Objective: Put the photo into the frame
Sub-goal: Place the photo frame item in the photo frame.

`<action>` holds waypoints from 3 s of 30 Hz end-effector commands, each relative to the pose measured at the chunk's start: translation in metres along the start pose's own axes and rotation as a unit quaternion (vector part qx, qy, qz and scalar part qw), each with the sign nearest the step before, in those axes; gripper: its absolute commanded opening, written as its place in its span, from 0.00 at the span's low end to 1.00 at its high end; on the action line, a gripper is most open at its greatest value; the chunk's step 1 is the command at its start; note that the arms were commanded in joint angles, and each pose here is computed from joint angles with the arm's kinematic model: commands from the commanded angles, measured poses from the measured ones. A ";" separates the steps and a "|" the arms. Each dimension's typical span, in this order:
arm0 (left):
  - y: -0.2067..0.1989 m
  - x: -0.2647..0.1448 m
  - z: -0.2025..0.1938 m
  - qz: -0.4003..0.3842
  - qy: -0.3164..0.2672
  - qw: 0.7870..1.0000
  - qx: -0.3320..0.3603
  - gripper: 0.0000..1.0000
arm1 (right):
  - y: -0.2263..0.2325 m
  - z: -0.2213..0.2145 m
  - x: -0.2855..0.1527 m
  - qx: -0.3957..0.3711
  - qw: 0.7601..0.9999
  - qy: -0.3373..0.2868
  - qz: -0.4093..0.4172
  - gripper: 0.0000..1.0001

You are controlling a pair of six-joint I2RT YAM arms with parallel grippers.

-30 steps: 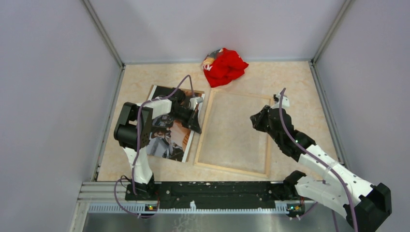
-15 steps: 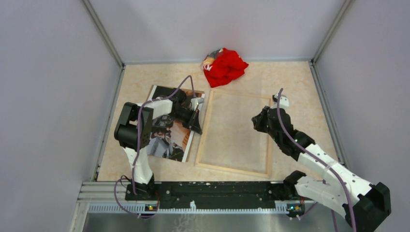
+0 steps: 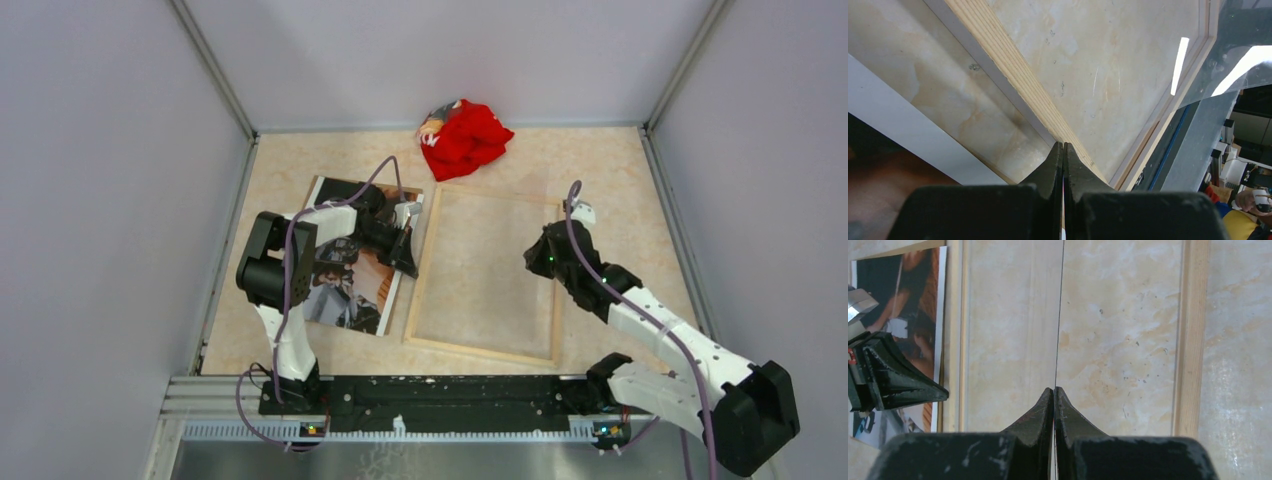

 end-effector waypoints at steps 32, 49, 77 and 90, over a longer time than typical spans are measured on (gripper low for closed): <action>-0.003 0.002 0.002 -0.011 0.000 1.000 0.013 0.00 | 0.028 -0.005 0.009 0.099 0.983 0.038 0.152 0.00; -0.002 0.003 0.002 -0.009 0.001 1.000 0.015 0.00 | 0.069 0.038 -0.020 0.164 0.930 -0.031 0.328 0.00; 0.000 -0.002 0.002 0.000 -0.002 1.000 0.018 0.00 | 0.054 0.040 -0.030 0.234 0.888 -0.068 0.390 0.00; 0.000 -0.002 0.003 0.004 -0.004 1.000 0.020 0.00 | 0.043 0.019 -0.016 0.221 0.907 -0.050 0.355 0.00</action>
Point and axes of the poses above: each gripper's point midway between its finger pads, its own x axis out along the fingers, its own y axis along the line the jaws close on, z = x × y, the point moved 2 cm from there along -x, back along the fingers, and after that the axes turned 11 degrees about -x, right-handed, at the moved point
